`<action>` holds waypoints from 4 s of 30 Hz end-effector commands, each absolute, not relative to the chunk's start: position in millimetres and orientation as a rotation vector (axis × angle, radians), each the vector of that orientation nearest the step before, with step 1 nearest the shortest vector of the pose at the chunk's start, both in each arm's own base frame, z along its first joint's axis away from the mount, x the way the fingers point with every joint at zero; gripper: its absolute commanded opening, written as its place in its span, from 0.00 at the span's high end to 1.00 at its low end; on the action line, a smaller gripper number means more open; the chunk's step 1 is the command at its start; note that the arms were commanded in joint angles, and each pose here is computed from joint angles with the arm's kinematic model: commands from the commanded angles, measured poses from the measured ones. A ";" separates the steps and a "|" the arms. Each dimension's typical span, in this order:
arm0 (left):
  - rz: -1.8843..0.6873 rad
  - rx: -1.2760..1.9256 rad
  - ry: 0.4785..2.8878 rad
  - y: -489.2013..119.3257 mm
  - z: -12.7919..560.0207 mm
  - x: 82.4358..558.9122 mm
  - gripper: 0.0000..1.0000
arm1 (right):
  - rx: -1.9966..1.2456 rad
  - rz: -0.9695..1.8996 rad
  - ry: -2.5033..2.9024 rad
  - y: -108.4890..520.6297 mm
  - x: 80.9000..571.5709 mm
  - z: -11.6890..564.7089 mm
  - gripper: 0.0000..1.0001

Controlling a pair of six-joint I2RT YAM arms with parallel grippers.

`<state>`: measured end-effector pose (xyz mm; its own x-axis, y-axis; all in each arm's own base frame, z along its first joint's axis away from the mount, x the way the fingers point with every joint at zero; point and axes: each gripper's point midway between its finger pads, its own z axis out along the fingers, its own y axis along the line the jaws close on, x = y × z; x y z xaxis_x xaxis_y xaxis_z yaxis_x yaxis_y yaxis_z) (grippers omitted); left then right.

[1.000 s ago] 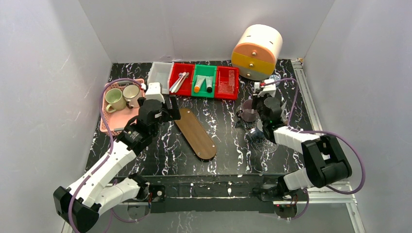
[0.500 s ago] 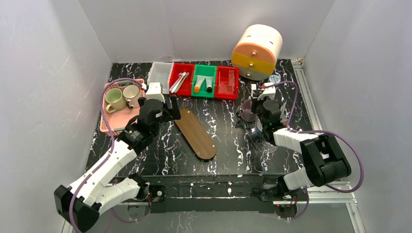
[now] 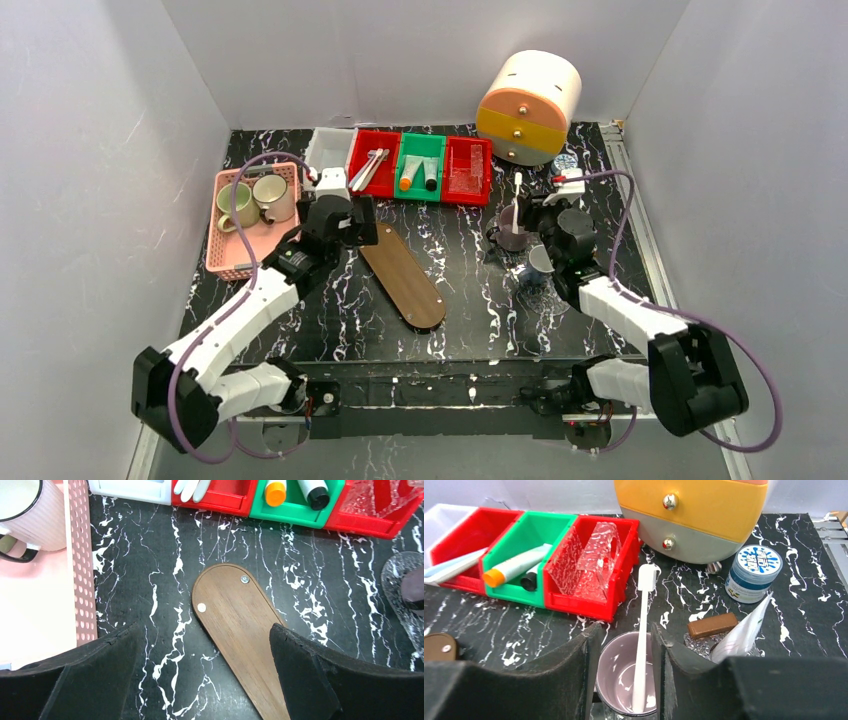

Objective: Prepare toiletry sets of a toothbrush and toothpaste on the tray
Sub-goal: Place the toothbrush in the cup, then pick up the toothbrush from the storage box.

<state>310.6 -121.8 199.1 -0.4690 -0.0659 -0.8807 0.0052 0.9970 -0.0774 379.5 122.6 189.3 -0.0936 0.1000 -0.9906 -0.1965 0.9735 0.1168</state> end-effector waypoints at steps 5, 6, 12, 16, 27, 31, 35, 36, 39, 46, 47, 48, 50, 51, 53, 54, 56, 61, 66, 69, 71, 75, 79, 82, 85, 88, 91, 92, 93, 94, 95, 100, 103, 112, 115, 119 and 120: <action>-0.008 -0.022 2.124 -125.2 199.9 350.6 0.02 | -0.049 0.350 1.541 122.4 352.3 240.6 0.41; 0.000 -0.012 2.138 -126.9 197.5 356.8 0.03 | -0.047 0.356 1.520 121.0 348.0 246.2 0.39; 0.045 0.019 2.222 -130.2 179.0 395.8 0.10 | -0.011 0.386 1.391 109.1 321.1 274.7 0.29; 0.087 0.058 2.255 -132.4 169.3 420.8 0.19 | -0.018 0.431 1.343 111.4 310.6 281.6 0.21; 0.216 0.156 2.278 -138.8 154.5 478.5 0.49 | 0.003 0.452 1.319 109.2 304.5 283.5 0.06; 0.237 0.180 2.294 -142.2 140.3 493.8 0.56 | 0.007 0.453 1.317 108.5 303.6 282.9 0.05; 0.238 0.188 2.299 -144.8 131.5 512.9 0.64 | 0.012 0.448 1.316 107.2 303.6 282.0 0.05; 0.241 0.189 2.300 -144.5 129.2 517.0 0.66 | 0.012 0.448 1.317 107.2 303.9 281.5 0.05; 0.235 0.190 2.309 -145.1 120.5 529.4 0.69 | 0.010 0.448 1.323 108.1 304.6 279.5 0.05; 0.216 0.182 2.340 -143.2 96.2 550.3 0.72 | 0.012 0.438 1.332 107.5 306.4 276.6 0.04; 0.212 0.187 2.347 -144.2 92.3 551.1 0.72 | 0.013 0.437 1.335 107.4 306.8 275.7 0.04; 0.207 0.188 2.354 -144.3 88.8 552.1 0.72 | 0.013 0.435 1.336 107.3 307.2 275.3 0.04; 0.209 0.196 2.368 -144.4 80.1 552.5 0.72 | 0.012 0.434 1.338 107.4 307.6 274.9 0.04; 0.209 0.198 2.374 -144.2 77.0 552.9 0.72 | 0.012 0.434 1.339 107.5 307.5 274.3 0.04; 0.200 0.200 2.396 -143.7 68.1 551.9 0.72 | 0.013 0.434 1.338 107.5 307.5 274.9 0.04; 0.189 0.202 2.404 -144.9 66.2 551.3 0.73 | 0.014 0.434 1.337 107.3 307.7 275.3 0.04; 0.172 0.205 2.414 -147.4 63.5 549.5 0.74 | 0.014 0.432 1.339 107.2 307.8 275.1 0.04; 0.125 0.207 2.415 -153.3 67.9 547.4 0.76 | 0.013 0.432 1.344 107.7 308.5 273.7 0.04; 0.126 0.205 2.405 -152.2 75.4 547.8 0.82 | 0.014 0.431 1.345 107.5 308.5 274.1 0.04; 0.121 0.202 2.385 -152.7 86.7 548.4 0.86 | 0.011 0.433 1.347 108.1 308.6 274.0 0.04; 0.117 0.198 2.372 -152.2 94.9 548.1 0.89 | 0.010 0.433 1.349 108.4 308.8 273.7 0.03; 0.121 0.189 2.341 -150.1 112.7 548.0 0.97 | 0.003 0.432 1.352 109.1 308.9 274.3 0.03; 0.107 0.167 2.313 -149.4 128.9 545.0 1.00 | -0.006 0.437 1.355 110.5 308.6 275.9 0.03; 0.084 0.143 2.282 -149.0 142.8 541.0 1.00 | -0.008 0.442 1.364 112.0 309.1 276.6 0.03; 0.056 0.107 2.245 -148.0 156.8 535.1 1.00 | -0.013 0.456 1.376 114.8 309.1 278.4 0.03; -0.001 0.062 2.204 -149.7 170.3 525.4 1.00 | -0.018 0.475 1.395 117.7 308.2 279.3 0.03; -0.089 0.027 2.155 -154.0 185.8 513.2 1.00 | -0.028 0.489 1.416 120.6 306.5 282.5 0.02; -0.119 0.013 2.140 -155.4 190.1 508.1 1.00 | -0.030 0.496 1.423 121.7 305.8 283.9 0.02; -0.152 0.002 2.119 -157.7 195.5 503.4 1.00 | -0.034 0.506 1.425 123.3 304.7 287.2 0.02; -0.176 -0.015 2.098 -157.0 201.1 498.0 1.00 | -0.039 0.511 1.433 124.2 303.8 288.2 0.02; -0.199 -0.030 2.078 -156.9 206.4 492.6 1.00 | -0.039 0.519 1.439 125.0 302.9 290.0 0.02; -0.351 -0.067 1.964 -162.3 236.5 463.0 1.00 | -0.060 0.583 1.479 135.6 298.1 295.1 0.01; -0.434 -0.062 1.933 -167.6 241.6 443.0 1.00 | -0.084 0.666 1.490 148.2 293.5 296.5 0.02; -0.686 -0.014 1.785 -190.8 260.3 387.4 1.00 | -0.106 0.901 1.483 187.6 285.7 312.6 0.02; -0.723 0.032 1.740 -200.3 265.5 371.2 1.00 | -0.111 0.958 1.486 202.8 283.4 316.3 0.02; -0.790 0.120 1.685 -227.4 269.1 348.1 1.00 | -0.100 1.033 1.477 220.5 280.3 320.9 0.02; -0.797 0.145 1.677 -234.3 268.0 342.5 1.00 | -0.098 1.050 1.472 224.5 279.6 322.7 0.02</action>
<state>362.8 -206.7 239.3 -0.3608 -0.3068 -0.8807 0.3700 0.8198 -0.4371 284.6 209.2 275.6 -0.2796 0.4158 -0.8654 -0.5485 0.6706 0.4994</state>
